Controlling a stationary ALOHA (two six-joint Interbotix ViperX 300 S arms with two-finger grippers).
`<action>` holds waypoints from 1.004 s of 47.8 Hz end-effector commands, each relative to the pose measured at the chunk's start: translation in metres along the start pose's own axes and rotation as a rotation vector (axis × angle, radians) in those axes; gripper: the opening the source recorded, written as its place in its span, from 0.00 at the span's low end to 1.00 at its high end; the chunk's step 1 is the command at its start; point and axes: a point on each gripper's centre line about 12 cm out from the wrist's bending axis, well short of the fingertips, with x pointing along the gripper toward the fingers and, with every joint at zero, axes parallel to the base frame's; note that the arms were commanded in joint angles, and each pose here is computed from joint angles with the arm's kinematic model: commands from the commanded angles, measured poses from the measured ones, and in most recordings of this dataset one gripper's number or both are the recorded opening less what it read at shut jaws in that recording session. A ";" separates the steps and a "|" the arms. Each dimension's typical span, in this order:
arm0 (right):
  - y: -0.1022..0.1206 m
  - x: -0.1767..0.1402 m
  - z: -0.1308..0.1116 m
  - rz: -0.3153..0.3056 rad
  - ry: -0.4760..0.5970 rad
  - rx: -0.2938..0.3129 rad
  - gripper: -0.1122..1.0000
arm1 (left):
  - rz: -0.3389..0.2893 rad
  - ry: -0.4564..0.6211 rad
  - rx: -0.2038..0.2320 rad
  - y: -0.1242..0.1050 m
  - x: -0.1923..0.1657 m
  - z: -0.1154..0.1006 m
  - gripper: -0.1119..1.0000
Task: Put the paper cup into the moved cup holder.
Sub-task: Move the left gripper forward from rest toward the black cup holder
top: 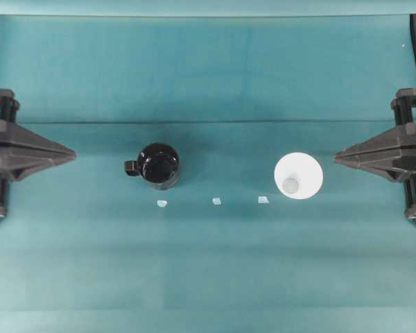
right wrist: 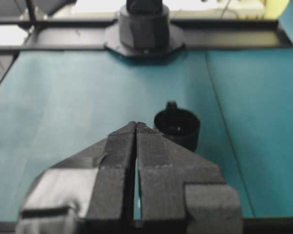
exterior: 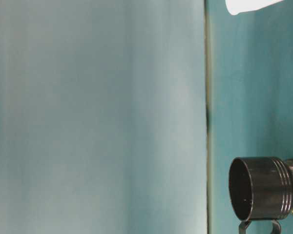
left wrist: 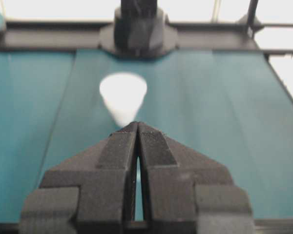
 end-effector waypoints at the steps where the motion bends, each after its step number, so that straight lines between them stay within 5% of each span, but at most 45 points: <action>1: 0.001 0.002 0.009 0.002 -0.011 0.029 0.13 | 0.027 0.063 -0.002 0.006 0.005 -0.003 0.11; 18: 0.001 0.002 0.001 -0.001 0.057 0.090 0.13 | 0.108 0.378 -0.024 0.024 0.012 -0.050 0.11; 48: -0.001 0.000 -0.007 -0.013 0.125 0.107 0.13 | 0.105 0.568 -0.038 0.026 0.035 -0.086 0.11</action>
